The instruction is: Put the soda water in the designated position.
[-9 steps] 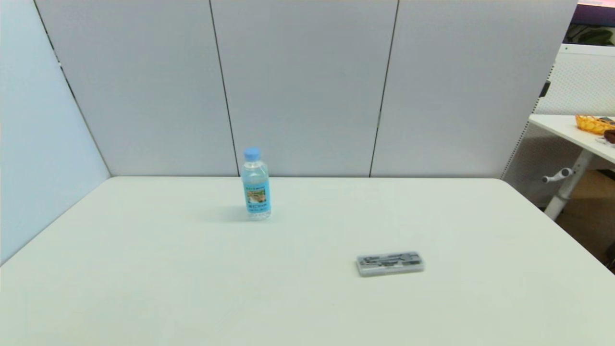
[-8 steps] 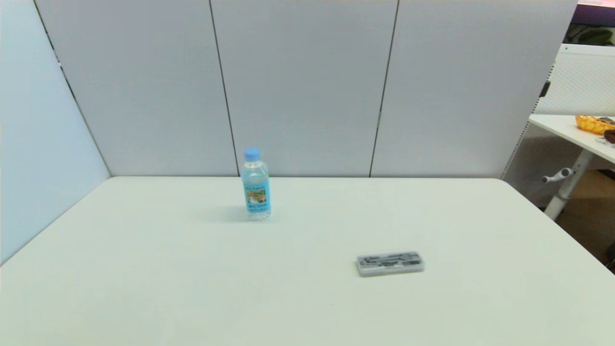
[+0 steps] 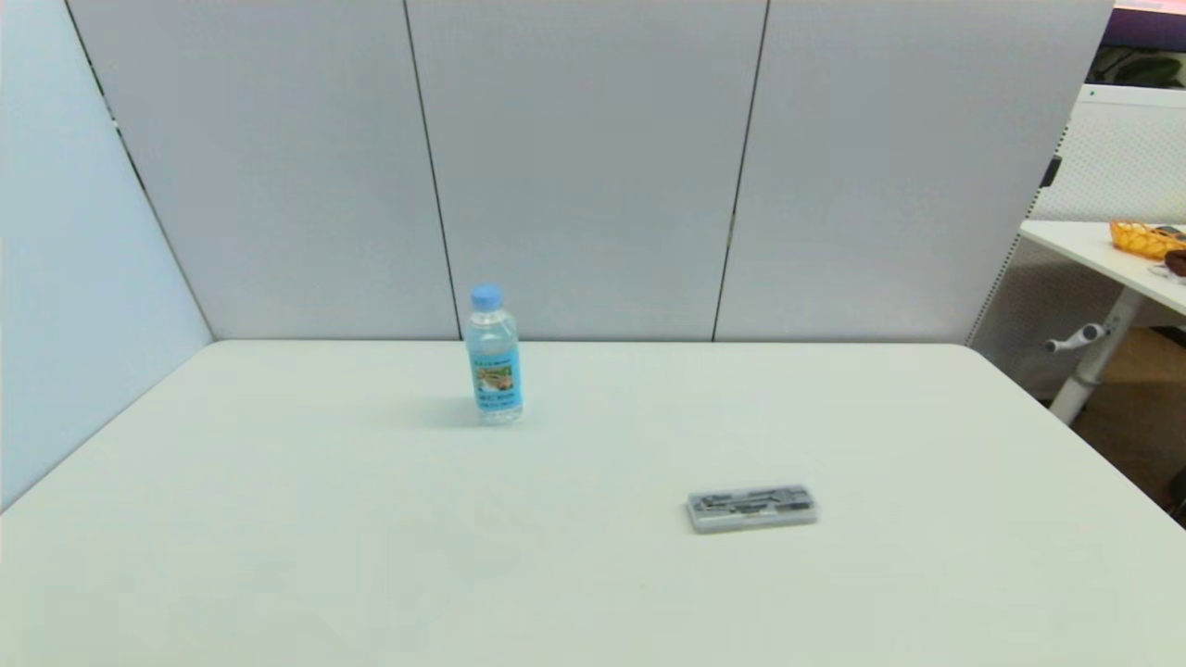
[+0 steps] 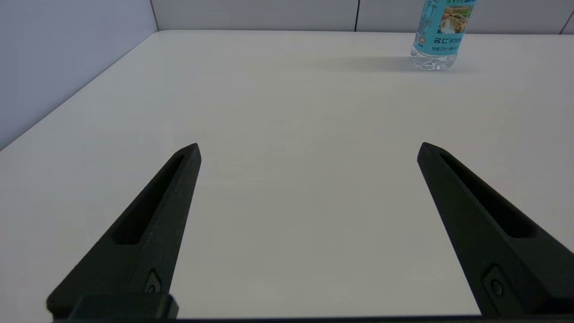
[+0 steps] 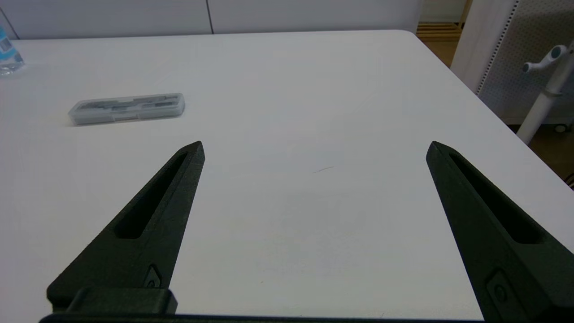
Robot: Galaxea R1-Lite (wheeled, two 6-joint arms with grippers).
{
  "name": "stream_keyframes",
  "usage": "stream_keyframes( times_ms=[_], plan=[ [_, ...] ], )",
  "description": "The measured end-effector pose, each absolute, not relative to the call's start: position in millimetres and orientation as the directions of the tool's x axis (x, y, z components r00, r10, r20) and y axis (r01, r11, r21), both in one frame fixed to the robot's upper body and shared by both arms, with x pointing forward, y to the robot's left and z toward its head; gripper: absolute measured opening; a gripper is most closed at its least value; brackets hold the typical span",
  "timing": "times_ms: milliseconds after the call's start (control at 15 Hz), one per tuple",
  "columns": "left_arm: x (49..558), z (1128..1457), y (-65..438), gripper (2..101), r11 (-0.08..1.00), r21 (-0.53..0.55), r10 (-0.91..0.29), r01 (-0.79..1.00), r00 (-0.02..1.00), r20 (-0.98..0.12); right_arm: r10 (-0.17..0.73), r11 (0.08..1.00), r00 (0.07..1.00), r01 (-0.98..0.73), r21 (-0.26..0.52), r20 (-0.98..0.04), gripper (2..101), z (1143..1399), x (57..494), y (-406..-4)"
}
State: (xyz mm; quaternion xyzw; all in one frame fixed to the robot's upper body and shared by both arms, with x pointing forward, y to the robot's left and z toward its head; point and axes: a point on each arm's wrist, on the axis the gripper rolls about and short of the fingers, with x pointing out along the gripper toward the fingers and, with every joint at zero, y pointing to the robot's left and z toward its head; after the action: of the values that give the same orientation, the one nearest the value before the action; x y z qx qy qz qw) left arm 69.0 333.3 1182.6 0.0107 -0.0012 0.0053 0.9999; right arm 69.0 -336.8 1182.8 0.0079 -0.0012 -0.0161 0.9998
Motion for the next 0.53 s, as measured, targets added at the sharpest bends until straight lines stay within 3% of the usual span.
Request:
stream_keyframes(
  times_ms=[533],
  plan=[
    [69.0,1182.6,333.4,97.8,1.0,0.017,0.013,-0.013,1.0,0.003,-0.033,0.999,0.999,0.033,0.016,0.002,98.0,1182.8,69.0,-336.8]
  ],
)
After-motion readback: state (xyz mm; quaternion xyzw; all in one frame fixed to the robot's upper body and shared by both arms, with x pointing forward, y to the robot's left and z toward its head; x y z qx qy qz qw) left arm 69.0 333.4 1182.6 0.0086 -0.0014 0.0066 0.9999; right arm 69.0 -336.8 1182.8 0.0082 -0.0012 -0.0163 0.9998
